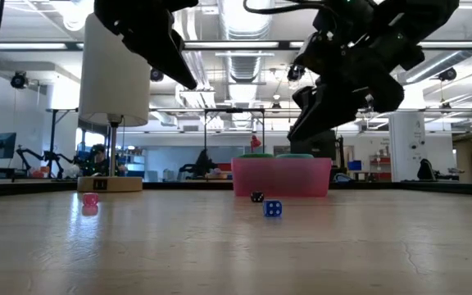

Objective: Pick & Place Dice
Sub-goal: Put the small black dice into the red container

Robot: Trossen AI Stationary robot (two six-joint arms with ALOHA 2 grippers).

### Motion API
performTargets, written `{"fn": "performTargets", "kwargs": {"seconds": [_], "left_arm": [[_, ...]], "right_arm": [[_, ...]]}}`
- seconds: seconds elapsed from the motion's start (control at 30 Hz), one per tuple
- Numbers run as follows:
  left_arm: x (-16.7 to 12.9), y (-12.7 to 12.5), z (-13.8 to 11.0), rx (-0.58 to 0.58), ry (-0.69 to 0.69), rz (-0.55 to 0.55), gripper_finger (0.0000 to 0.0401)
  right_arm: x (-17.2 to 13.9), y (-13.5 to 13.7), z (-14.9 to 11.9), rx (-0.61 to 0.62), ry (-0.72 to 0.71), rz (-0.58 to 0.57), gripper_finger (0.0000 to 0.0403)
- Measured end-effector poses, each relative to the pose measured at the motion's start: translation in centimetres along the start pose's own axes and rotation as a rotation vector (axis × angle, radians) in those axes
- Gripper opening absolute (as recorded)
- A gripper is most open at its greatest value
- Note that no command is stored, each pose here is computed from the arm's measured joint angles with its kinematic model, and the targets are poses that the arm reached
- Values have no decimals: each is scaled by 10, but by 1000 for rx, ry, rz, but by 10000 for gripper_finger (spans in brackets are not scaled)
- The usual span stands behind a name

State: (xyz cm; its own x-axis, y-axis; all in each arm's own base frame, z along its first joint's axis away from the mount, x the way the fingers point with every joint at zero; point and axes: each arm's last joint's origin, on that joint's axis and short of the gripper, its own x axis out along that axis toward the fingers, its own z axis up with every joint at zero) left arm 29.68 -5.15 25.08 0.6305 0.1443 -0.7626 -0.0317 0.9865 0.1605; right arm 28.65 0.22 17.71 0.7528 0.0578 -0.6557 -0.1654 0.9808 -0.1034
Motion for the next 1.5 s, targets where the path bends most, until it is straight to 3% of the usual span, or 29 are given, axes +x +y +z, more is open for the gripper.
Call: {"fn": "performTargets", "kwargs": {"seconds": [0.4, 0.57, 1.03, 1.5], "left_arm": [[0, 0, 2, -23, -17, -2, 213], [-1, 0, 3, -30, -25, -3, 202], [-1, 0, 4, -37, -42, -5, 176], [-1, -1, 4, -41, -44, -6, 170]], "right_arm": [[31, -3, 7, -54, -24, -9, 140], [47, -7, 6, -46, 27, 39, 158], [84, -27, 3, -30, 190, 60, 142], [91, -29, 1, -58, 221, 67, 107]]}}
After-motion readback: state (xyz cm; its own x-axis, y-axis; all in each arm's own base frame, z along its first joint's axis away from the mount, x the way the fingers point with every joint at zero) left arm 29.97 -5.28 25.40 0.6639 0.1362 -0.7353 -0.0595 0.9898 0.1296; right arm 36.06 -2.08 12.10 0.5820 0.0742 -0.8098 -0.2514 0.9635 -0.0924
